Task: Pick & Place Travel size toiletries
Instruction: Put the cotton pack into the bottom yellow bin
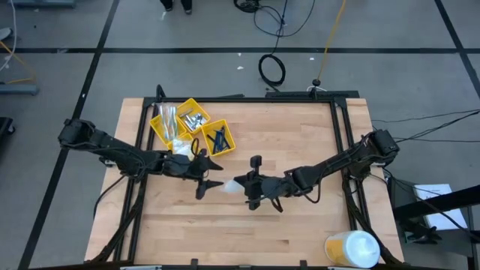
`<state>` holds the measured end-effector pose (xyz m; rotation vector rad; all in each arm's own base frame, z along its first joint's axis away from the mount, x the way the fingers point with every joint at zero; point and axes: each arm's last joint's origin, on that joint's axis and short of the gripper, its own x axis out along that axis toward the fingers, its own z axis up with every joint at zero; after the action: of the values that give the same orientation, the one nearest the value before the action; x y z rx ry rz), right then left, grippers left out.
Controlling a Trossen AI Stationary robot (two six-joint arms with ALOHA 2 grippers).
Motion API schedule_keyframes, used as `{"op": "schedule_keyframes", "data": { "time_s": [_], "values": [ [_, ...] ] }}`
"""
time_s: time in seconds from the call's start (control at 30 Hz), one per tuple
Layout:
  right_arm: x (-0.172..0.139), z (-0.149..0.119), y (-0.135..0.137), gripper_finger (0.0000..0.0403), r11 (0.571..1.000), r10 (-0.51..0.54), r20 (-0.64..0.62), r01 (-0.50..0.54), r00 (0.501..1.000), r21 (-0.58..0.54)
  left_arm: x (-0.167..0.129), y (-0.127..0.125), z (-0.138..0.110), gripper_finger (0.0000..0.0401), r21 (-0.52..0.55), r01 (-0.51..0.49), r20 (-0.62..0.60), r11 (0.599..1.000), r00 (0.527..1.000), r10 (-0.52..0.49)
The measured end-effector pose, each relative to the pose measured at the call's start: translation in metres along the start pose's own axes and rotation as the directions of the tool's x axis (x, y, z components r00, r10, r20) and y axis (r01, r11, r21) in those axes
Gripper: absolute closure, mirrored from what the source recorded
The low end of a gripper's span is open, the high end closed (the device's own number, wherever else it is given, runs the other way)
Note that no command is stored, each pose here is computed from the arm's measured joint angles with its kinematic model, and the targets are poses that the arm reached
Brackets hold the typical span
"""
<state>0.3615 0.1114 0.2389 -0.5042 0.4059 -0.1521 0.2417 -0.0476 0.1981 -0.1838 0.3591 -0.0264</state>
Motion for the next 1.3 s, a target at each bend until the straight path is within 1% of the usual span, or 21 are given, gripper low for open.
{"op": "schedule_keyframes", "data": {
  "time_s": [0.13, 0.37, 0.53, 0.67, 0.77, 0.87, 0.93, 1.0, 1.17, 1.3],
  "values": [
    [0.001, 0.002, -0.002, 0.0403, 1.000, -0.011, 0.019, 0.011, 1.000, -0.009, 0.000, 0.000, 0.000, 0.0128, 0.003, 0.000, 0.000, 1.000, 1.000, 0.000],
    [0.005, 0.001, -0.010, 0.0403, 0.999, -0.031, 0.024, 0.031, 0.999, 0.008, 0.000, 0.000, 0.000, 0.0128, 0.002, 0.005, -0.001, 1.000, 1.000, -0.005],
    [0.006, -0.005, -0.009, 0.0403, 1.000, -0.010, -0.025, 0.010, 1.000, 0.000, 0.000, 0.000, -0.002, 0.0128, 0.010, 0.020, -0.030, 1.000, 0.999, -0.019],
    [0.006, -0.007, -0.008, 0.0403, 1.000, 0.010, -0.042, -0.009, 0.999, 0.024, 0.000, 0.000, -0.001, 0.0128, 0.017, 0.018, -0.018, 1.000, 1.000, -0.017],
    [0.005, -0.008, -0.006, 0.0403, 0.998, 0.054, -0.046, -0.052, 0.997, 0.038, 0.000, 0.002, -0.001, 0.0128, 0.040, -0.030, -0.006, 0.999, 1.000, 0.031],
    [0.005, -0.008, -0.005, 0.0403, 0.998, 0.058, -0.047, -0.056, 0.997, 0.040, 0.000, 0.003, 0.000, 0.0128, 0.046, -0.096, 0.011, 0.994, 0.995, 0.095],
    [0.005, -0.008, -0.005, 0.0403, 0.998, 0.056, -0.047, -0.054, 0.997, 0.038, 0.000, 0.004, 0.000, 0.0128, 0.046, -0.106, 0.013, 0.993, 0.994, 0.105],
    [0.005, -0.008, -0.005, 0.0403, 0.998, 0.056, -0.046, -0.054, 0.997, 0.038, 0.000, 0.003, 0.000, 0.0128, 0.036, -0.089, 0.009, 0.995, 0.996, 0.088],
    [0.008, -0.011, -0.011, 0.0403, 0.998, 0.039, -0.056, -0.036, 0.998, 0.042, 0.000, 0.000, -0.001, 0.0128, 0.012, 0.010, -0.015, 1.000, 1.000, -0.010],
    [0.011, -0.013, -0.016, 0.0403, 0.999, 0.025, -0.064, -0.023, 0.998, 0.047, 0.000, -0.001, 0.002, 0.0128, 0.007, 0.020, 0.016, 1.000, 1.000, -0.020]
  ]
}}
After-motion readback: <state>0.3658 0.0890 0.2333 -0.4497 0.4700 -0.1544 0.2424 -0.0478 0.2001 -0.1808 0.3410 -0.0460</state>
